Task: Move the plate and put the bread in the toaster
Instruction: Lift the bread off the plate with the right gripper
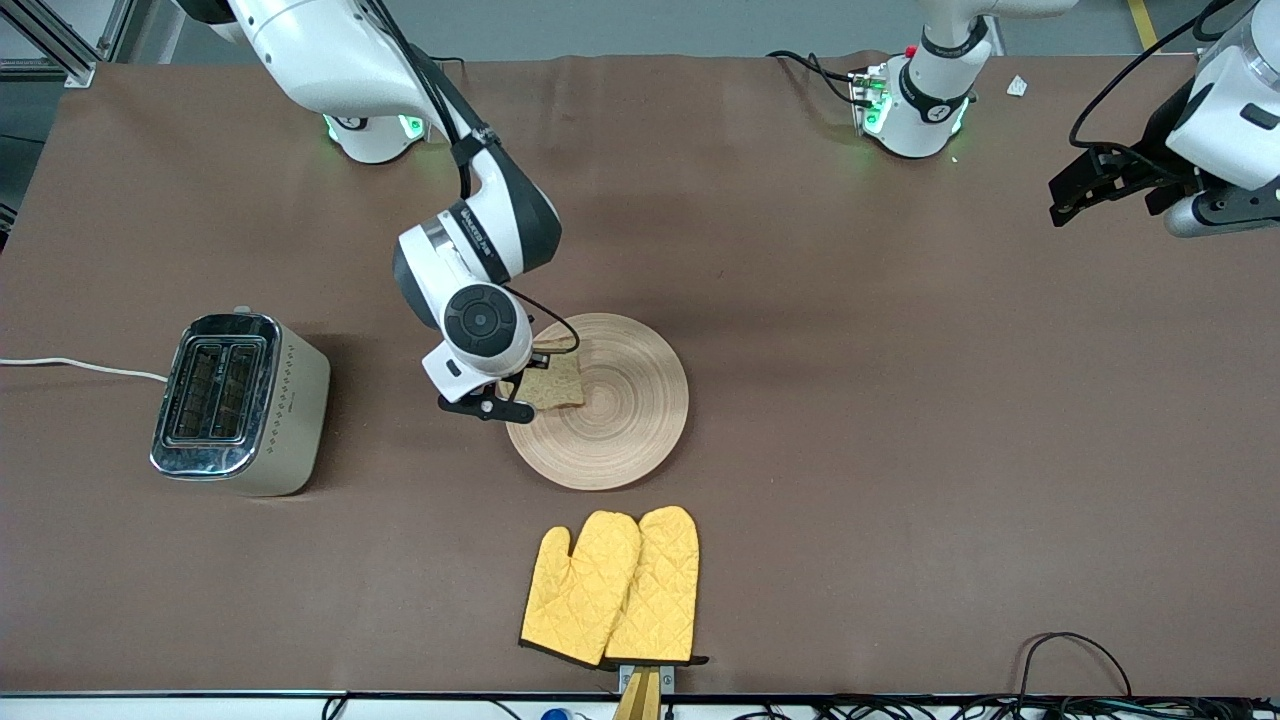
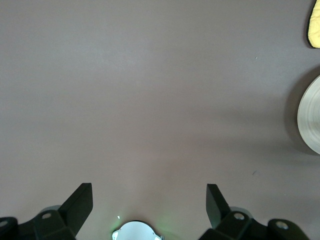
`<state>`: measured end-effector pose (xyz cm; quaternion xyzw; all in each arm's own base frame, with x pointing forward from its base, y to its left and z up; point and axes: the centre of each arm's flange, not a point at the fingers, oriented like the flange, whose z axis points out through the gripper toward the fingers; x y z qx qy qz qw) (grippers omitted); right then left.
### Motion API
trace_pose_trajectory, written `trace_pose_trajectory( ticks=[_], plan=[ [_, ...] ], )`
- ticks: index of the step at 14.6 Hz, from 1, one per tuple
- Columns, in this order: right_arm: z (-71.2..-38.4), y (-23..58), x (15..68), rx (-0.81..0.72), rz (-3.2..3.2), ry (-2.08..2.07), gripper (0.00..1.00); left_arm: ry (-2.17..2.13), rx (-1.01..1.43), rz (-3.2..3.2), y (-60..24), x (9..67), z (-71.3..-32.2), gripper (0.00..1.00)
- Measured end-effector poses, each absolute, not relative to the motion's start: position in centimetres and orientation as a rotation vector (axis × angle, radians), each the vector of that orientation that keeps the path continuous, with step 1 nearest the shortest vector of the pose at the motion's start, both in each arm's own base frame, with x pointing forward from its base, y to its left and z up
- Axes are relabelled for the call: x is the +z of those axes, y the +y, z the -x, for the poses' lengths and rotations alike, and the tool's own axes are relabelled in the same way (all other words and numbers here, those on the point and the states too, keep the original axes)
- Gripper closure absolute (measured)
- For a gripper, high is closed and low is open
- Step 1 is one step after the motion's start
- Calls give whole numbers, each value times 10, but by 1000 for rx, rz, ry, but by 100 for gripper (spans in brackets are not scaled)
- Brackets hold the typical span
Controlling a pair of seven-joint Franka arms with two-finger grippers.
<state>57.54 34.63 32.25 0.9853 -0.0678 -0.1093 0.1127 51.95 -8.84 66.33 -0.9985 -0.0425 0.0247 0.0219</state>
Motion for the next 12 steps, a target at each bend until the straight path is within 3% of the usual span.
trace_pose_trajectory(
  ticks=[5,12],
  plan=[
    [-589,317,388,-202,-2726,-184,97,-136,67,3095,-87,664,-520,0],
    [-600,256,427,-82,-2316,-85,97,-138,72,3095,-87,662,-522,0]
  ],
)
